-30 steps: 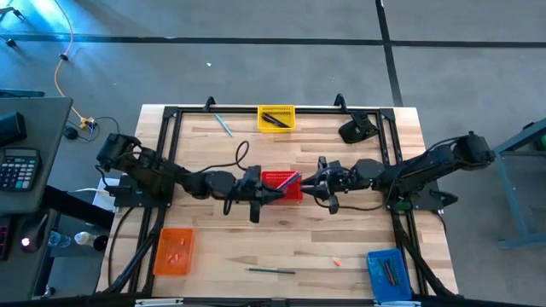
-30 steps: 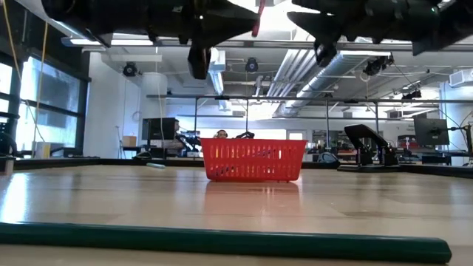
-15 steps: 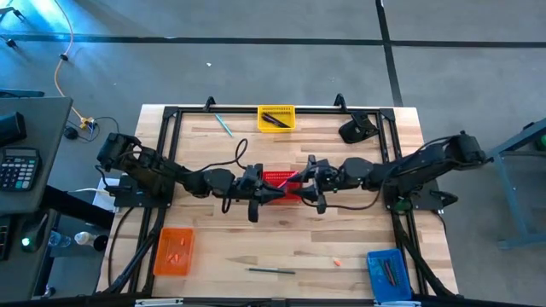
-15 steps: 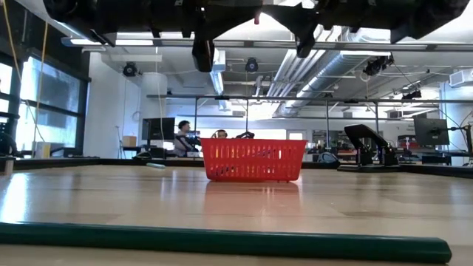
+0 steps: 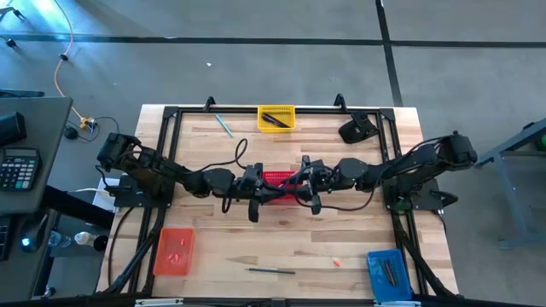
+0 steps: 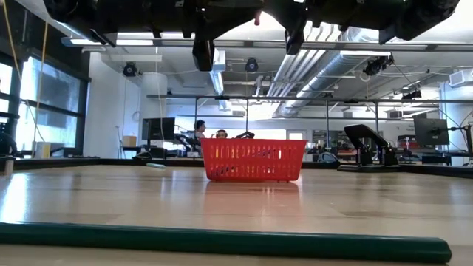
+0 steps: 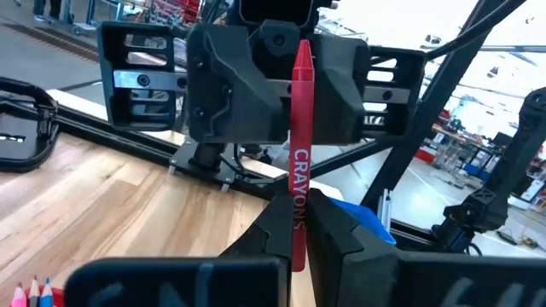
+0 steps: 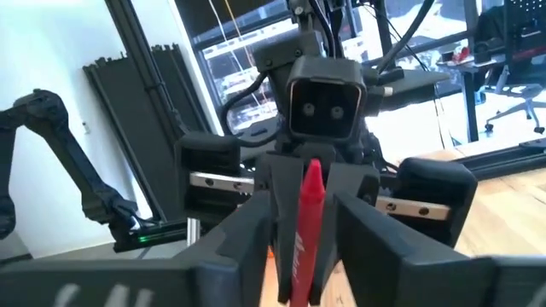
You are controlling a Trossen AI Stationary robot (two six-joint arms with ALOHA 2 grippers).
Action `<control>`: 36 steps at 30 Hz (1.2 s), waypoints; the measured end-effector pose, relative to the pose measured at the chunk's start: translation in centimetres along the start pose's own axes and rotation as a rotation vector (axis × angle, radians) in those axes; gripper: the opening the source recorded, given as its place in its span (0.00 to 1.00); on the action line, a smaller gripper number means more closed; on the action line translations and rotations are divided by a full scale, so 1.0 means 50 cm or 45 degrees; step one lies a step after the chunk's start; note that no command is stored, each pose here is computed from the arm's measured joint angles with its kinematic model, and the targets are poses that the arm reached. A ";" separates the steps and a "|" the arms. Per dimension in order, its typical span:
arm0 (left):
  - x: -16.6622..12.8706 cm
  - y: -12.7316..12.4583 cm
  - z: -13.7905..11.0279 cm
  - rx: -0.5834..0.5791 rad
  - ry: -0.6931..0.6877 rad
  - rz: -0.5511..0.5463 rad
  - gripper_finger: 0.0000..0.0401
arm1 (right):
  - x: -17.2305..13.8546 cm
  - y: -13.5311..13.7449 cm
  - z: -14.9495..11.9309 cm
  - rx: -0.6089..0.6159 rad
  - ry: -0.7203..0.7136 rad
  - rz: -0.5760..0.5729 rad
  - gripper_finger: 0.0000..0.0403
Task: Sort crayons/erasers/pens/pencils in bins
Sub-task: Put the red crayon into the blue bin
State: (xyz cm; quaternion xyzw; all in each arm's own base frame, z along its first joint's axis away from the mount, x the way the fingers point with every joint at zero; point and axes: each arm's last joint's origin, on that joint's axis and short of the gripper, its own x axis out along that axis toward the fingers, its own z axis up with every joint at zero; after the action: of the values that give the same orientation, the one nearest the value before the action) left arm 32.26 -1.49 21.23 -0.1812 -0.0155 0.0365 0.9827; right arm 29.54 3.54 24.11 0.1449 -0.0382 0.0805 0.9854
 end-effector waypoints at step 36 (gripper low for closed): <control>-0.092 0.049 0.058 0.329 0.066 0.078 0.44 | 0.067 0.017 0.084 -0.201 0.302 -0.315 0.04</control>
State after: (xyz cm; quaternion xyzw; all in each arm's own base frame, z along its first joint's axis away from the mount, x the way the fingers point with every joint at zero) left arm 27.38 1.48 23.00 -0.0543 0.0203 0.0633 0.9963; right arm 32.45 3.62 28.72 0.0601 0.0903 -0.0279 0.9937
